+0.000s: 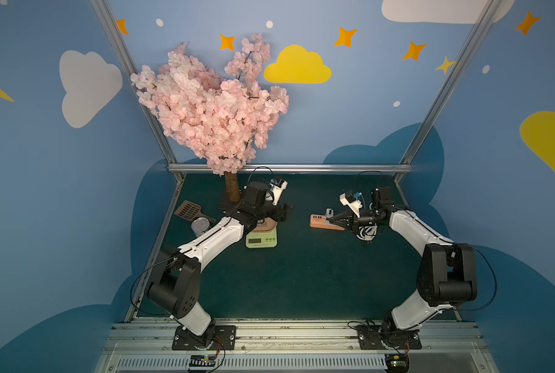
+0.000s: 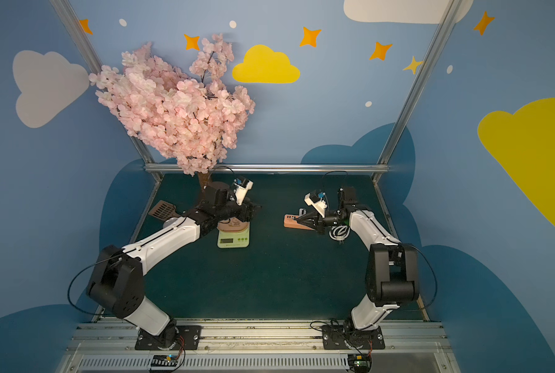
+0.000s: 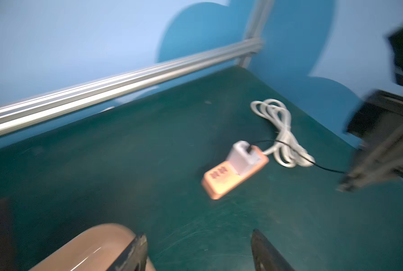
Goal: Charge the electronic scale
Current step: Pick up the electronic scale at the center of the board.
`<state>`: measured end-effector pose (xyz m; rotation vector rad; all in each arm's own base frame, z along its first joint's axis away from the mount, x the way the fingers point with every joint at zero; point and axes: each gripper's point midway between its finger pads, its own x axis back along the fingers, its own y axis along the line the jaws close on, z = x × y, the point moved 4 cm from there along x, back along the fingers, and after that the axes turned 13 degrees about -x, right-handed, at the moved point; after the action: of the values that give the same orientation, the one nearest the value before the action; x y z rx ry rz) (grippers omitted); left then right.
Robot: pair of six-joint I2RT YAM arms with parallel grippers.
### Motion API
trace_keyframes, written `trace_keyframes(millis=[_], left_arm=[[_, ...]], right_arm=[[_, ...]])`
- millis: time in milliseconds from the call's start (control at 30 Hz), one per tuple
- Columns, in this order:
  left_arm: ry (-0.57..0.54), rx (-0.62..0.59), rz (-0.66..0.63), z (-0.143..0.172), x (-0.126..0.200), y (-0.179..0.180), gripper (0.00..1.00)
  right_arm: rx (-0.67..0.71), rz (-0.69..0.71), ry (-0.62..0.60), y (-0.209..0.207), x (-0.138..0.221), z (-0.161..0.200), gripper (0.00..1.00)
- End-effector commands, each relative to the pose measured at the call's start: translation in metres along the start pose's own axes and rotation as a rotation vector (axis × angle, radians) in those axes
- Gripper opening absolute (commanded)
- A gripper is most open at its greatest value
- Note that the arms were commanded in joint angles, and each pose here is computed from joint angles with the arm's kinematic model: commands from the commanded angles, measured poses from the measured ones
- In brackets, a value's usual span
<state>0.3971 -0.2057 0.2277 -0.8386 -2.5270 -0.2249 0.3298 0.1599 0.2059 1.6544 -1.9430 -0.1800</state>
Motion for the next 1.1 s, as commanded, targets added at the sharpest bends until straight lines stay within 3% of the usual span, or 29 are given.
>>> trace_keyframes(millis=[0,100,233,367,533,633,833,1067], left_arm=[[0.089,0.281,-0.341,0.037,0.025,0.062,0.69],[0.170,0.386,-0.424,0.065,0.040,0.086,0.68],[0.281,0.398,-0.456,0.083,0.041,0.094,0.68],[0.384,0.412,-0.432,0.100,0.031,0.094,0.68],[0.476,0.422,-0.396,0.115,0.013,0.094,0.67],[0.531,0.440,-0.357,0.123,0.002,0.092,0.59],[0.566,0.456,-0.302,0.132,-0.017,0.090,0.33],[0.576,0.459,-0.273,0.137,-0.026,0.089,0.15]], right_arm=[[-0.082,-0.024,0.027,0.003,-0.003,-0.004,0.01],[-0.141,-0.039,0.047,0.000,-0.010,-0.006,0.00],[-0.274,-0.021,0.109,-0.009,-0.026,-0.007,0.00],[-0.424,0.000,0.151,-0.021,-0.038,-0.008,0.00],[-0.500,-0.022,0.178,-0.019,-0.052,-0.006,0.00],[-0.546,-0.020,0.182,-0.018,-0.052,-0.007,0.00],[-0.617,0.027,0.167,-0.024,-0.055,-0.002,0.00],[-0.634,-0.028,0.156,-0.018,-0.055,-0.004,0.00]])
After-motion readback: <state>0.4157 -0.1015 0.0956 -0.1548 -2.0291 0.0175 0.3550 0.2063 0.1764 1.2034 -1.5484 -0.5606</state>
